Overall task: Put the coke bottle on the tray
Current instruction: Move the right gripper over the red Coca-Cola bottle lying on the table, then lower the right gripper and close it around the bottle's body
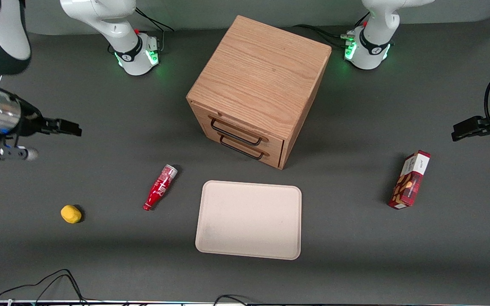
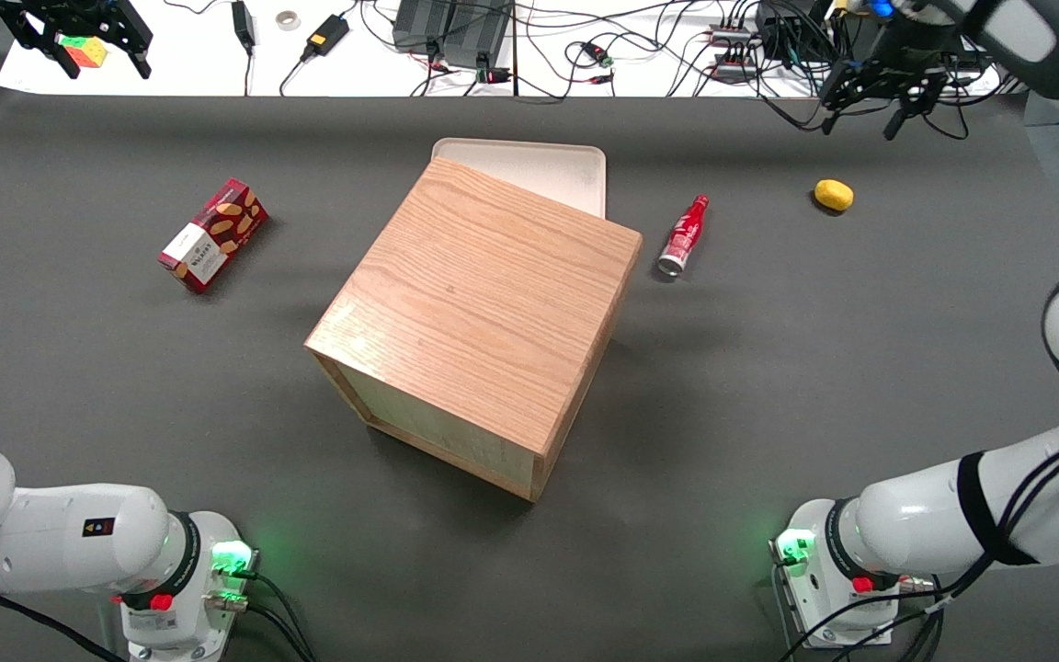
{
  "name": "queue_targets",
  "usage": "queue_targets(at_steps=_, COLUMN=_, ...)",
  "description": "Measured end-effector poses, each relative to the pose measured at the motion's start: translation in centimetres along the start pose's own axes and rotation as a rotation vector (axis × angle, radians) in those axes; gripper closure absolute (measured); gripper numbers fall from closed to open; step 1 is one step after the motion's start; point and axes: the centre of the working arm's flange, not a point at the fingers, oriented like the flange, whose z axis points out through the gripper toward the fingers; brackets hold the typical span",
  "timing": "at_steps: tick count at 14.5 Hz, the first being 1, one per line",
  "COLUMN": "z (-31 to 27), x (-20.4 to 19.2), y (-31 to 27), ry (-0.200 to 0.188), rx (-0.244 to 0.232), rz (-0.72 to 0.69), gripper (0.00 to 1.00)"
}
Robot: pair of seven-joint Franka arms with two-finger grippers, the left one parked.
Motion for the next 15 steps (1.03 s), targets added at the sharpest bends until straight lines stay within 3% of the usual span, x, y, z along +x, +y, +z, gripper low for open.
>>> queue_targets(at_steps=4, z=5.5, x=3.9, y=-3.4, ry=-0.013, rx=-0.003, rz=0.113, gripper=0.0)
queue_targets(at_steps=8, z=10.2, x=5.9, y=-9.3, ry=0.014, rx=0.014, rz=0.224, gripper=0.0)
queue_targets(at_steps=13, z=17.7, x=6.9, y=-12.5, ry=0.095, rx=0.053, rz=0.331, gripper=0.0)
queue_targets(at_steps=15, z=21.6, x=7.0, y=-13.1, ry=0.137, rx=0.029, rz=0.356, gripper=0.0)
